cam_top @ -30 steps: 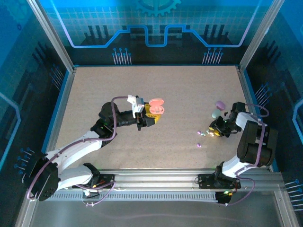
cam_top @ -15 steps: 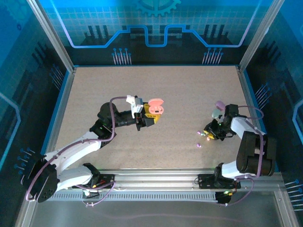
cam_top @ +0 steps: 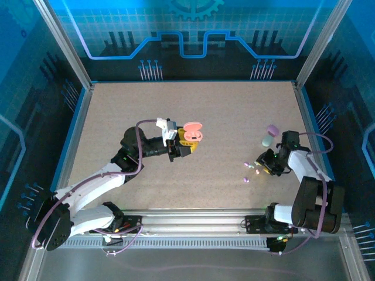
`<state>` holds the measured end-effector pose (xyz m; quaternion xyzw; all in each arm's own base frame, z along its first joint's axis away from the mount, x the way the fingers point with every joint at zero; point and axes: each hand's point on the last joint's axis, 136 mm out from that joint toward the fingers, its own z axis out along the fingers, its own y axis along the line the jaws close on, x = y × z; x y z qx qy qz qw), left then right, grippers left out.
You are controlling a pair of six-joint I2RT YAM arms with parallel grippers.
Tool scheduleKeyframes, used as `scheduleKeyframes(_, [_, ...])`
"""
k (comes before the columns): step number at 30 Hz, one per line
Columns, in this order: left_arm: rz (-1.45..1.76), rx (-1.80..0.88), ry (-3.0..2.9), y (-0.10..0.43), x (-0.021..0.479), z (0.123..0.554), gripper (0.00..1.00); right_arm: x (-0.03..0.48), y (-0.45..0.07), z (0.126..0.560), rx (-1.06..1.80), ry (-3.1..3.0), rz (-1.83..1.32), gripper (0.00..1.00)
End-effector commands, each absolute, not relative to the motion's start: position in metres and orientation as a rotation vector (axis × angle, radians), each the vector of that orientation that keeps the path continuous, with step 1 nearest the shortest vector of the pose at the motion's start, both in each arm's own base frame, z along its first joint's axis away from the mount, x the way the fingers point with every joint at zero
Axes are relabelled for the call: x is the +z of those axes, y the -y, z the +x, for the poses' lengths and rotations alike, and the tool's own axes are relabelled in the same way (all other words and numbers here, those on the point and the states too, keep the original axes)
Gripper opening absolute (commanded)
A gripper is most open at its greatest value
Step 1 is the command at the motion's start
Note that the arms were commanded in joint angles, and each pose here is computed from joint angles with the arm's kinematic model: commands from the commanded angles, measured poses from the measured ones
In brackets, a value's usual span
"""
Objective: Insert wireless bluetooth earbuds into charging case
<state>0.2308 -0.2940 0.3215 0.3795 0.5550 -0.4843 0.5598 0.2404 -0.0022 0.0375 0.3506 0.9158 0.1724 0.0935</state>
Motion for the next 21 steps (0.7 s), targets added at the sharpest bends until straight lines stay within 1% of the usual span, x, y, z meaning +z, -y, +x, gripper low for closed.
scheduleKeyframes(1, [0.895, -1.132, -1.267, 0.292, 0.329, 0.226, 0.26, 0.031, 0.003, 0.234, 0.470, -2.728, 1.068, 0.39])
scheduleKeyframes(7, [0.895, -1.133, -1.264, 0.292, 0.331, 0.225, 0.26, 0.024, -0.004, 0.239, 0.485, -2.797, 1.012, 0.37])
scheduleKeyframes(18, [0.896, -1.125, -1.269, 0.292, 0.330, 0.227, 0.26, 0.013, -0.004, 0.238, 0.364, -2.885, 0.940, 0.34])
scheduleKeyframes(21, [0.897, -1.126, -1.270, 0.292, 0.330, 0.227, 0.26, 0.012, -0.004, 0.239, 0.339, -2.904, 0.918, 0.32])
